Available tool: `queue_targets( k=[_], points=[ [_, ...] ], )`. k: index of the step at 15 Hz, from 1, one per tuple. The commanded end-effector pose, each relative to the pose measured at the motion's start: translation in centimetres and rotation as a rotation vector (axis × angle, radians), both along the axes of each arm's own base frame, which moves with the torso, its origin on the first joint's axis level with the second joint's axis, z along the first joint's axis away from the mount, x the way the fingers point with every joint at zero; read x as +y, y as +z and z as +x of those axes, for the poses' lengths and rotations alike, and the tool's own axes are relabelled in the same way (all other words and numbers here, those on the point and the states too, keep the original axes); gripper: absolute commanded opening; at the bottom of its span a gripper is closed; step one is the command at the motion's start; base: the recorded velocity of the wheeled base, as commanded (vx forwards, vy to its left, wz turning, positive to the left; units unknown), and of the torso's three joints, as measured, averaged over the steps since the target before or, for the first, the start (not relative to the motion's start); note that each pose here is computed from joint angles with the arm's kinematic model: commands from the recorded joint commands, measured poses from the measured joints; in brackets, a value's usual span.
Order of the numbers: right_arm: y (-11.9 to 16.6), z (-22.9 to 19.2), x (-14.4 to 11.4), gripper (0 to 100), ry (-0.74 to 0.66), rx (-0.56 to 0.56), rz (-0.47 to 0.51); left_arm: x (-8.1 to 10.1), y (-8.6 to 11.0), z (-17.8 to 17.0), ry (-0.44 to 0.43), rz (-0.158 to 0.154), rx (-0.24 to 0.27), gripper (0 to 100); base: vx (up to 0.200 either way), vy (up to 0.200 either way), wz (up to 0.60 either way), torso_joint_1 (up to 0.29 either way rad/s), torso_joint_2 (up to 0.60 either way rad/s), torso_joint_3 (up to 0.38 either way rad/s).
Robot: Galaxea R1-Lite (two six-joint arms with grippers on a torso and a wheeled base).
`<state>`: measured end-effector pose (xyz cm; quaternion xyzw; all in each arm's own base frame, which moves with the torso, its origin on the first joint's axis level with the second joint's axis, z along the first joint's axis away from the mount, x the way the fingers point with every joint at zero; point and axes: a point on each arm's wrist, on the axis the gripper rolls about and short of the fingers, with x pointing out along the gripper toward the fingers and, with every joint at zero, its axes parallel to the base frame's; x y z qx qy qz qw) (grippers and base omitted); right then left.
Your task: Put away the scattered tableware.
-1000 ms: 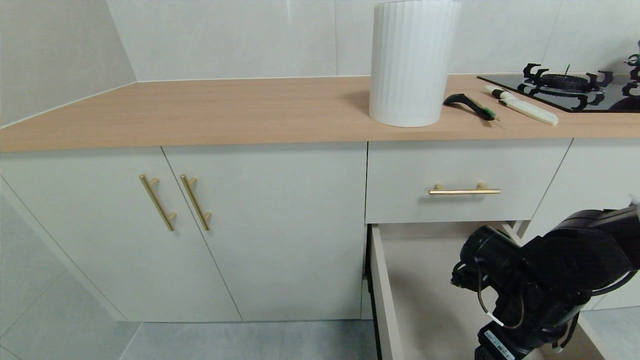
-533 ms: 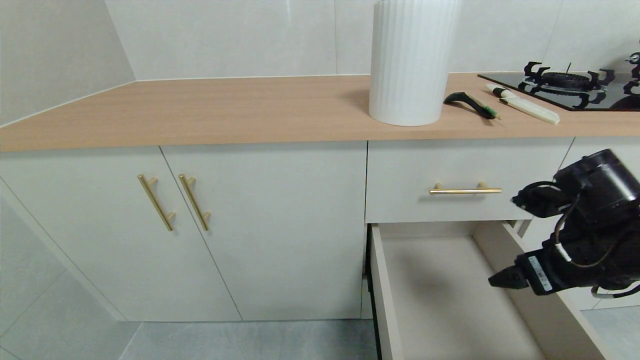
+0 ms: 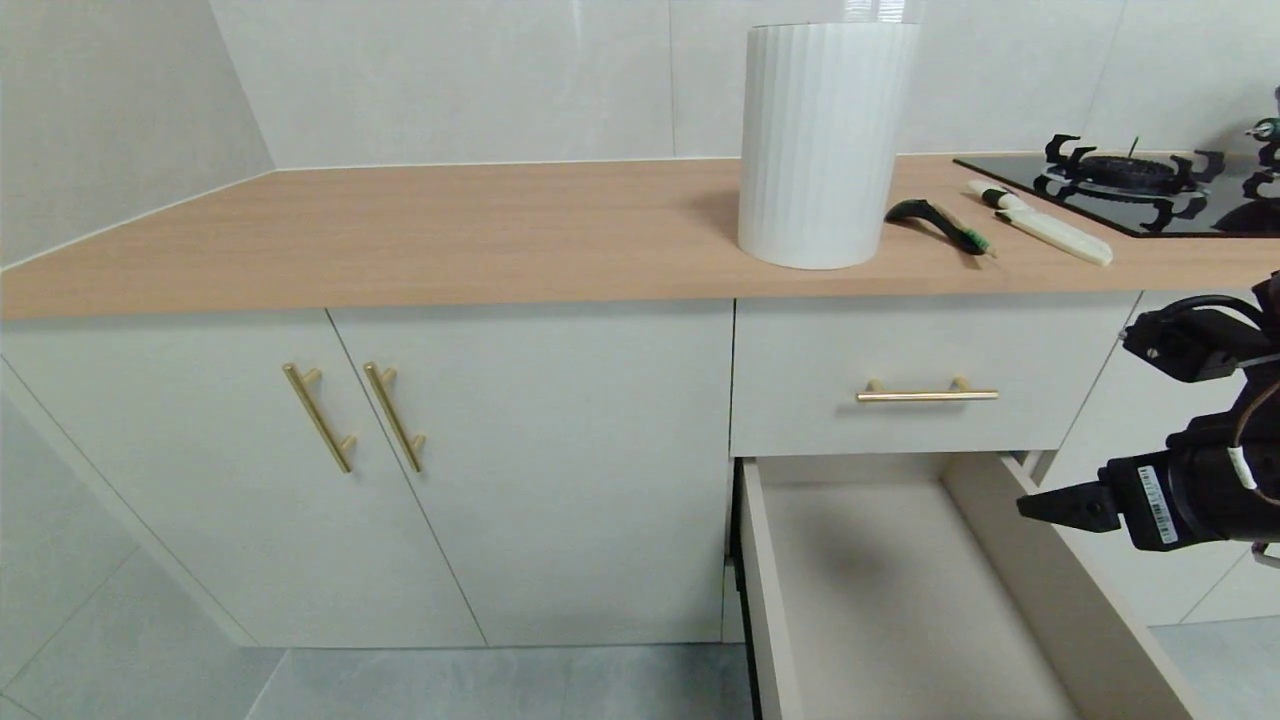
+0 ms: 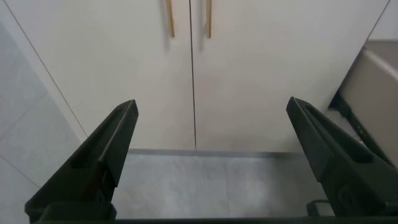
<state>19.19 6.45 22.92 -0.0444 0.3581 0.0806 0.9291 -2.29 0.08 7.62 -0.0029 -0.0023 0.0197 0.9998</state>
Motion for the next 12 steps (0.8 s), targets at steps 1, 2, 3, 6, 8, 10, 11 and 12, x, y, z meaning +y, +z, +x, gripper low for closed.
queue_targets(
  k=[1,2,3,6,8,10,11,12],
  points=[
    [0.15,-0.18,-0.03,100,0.002,-0.007,0.003,0.0,-0.05,0.02,0.001,0.0,0.004,100,0.0,0.0,0.0,0.129,-0.14,-0.256],
    [0.12,-0.14,-0.05,100,0.0,-0.006,0.002,0.0,-0.05,0.02,0.001,0.0,0.004,100,0.0,0.0,0.0,0.154,-0.36,-0.276],
    [0.08,-0.11,-0.04,100,0.0,-0.005,0.002,0.0,-0.05,0.01,0.001,0.0,0.003,100,0.0,0.0,0.0,0.085,-0.56,-0.286],
    [-0.03,0.04,0.02,100,0.0,0.0,0.0,0.0,-0.05,0.01,0.001,0.0,0.003,100,0.0,0.0,0.0,0.147,-0.53,-0.266],
    [-0.18,0.27,0.1,100,0.0,0.004,-0.001,0.0,-0.05,0.02,0.001,0.0,0.004,100,0.0,0.0,0.0,0.249,-0.46,-0.283],
    [-0.39,0.62,0.22,100,0.0,0.003,-0.001,0.0,-0.05,0.02,0.001,0.0,0.004,100,0.0,0.0,0.0,0.21,-0.48,-0.276],
    [-0.42,0.65,0.23,100,0.0,0.004,-0.001,0.0,-0.05,0.01,0.001,0.0,0.003,100,0.0,0.0,0.0,0.207,-0.46,-0.271],
    [-0.49,0.72,0.25,100,0.0,0.007,-0.002,0.0,-0.05,0.01,0.001,0.0,0.003,100,0.0,0.0,0.0,0.212,-0.47,-0.276]
  ],
)
